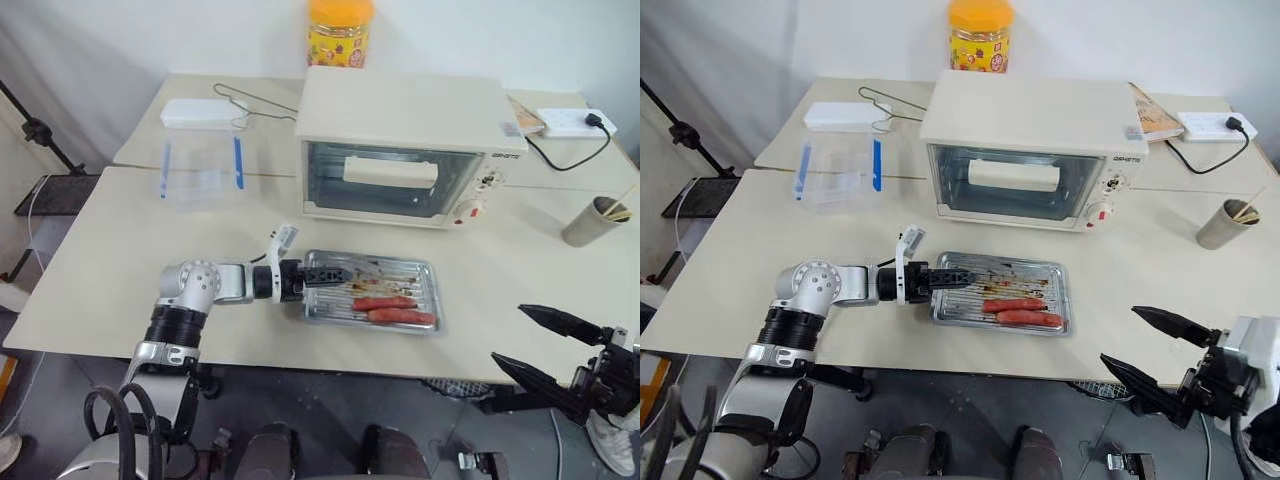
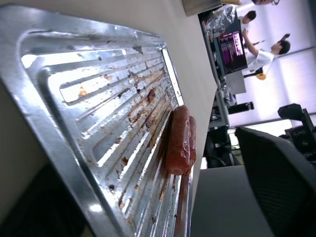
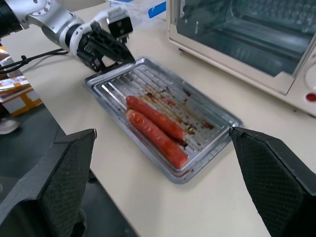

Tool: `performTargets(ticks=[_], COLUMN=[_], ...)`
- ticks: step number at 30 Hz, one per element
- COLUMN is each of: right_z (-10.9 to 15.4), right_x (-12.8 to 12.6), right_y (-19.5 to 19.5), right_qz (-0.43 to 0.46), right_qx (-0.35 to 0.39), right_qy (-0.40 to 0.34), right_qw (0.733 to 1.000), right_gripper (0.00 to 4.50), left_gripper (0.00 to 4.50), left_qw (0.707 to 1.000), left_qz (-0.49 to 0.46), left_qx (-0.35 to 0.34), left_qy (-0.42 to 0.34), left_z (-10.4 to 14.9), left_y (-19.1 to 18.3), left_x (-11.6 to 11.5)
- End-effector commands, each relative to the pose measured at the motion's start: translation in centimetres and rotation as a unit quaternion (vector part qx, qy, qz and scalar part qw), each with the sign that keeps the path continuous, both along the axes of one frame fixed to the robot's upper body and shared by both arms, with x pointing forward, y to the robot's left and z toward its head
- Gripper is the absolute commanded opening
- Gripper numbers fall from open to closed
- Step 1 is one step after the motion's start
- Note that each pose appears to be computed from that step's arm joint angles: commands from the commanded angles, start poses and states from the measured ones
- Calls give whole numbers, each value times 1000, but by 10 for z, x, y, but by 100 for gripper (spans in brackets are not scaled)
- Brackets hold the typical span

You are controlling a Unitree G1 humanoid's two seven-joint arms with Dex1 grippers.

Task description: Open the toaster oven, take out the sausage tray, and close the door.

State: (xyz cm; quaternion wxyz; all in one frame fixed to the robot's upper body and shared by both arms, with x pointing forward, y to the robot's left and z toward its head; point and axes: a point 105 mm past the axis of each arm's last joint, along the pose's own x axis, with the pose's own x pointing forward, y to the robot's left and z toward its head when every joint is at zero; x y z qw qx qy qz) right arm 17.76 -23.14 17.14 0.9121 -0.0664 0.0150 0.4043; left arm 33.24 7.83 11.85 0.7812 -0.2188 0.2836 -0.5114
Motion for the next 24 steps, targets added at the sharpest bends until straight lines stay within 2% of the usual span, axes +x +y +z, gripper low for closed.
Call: performTargets(ticks=[1,7,9,13,16,19,24], right_z=[-3,-4,-4,-4,-5,-5,-5], right_x=[5,16,18,18,17,17,20], right_y=[2,-1,-2,-7,-12,-13,-13], right_qz=[17,17,25,42,48,57,57], right_qx=[0,15,7,-18,-28,-36,-31], right_qy=[-2,-4,-9,-19,-17,-22,-28], right_qw=[1000,1000,1000,999,998,997,998], right_gripper=[450,450,450,450,450,450,450], left_gripper=[448,448,448,448,448,448,448], left_qw=[986,975,962,919,925,912,905], left_qz=[4,-40,-35,-5,-16,-40,-21], left_qx=[64,86,108,149,147,153,164], left_qy=[-157,-202,-248,-365,-350,-379,-392], left_z=[7,6,11,32,38,43,40], left_y=[41,78,93,134,147,155,163], left_x=[-4,-25,-30,-37,-49,-61,-61])
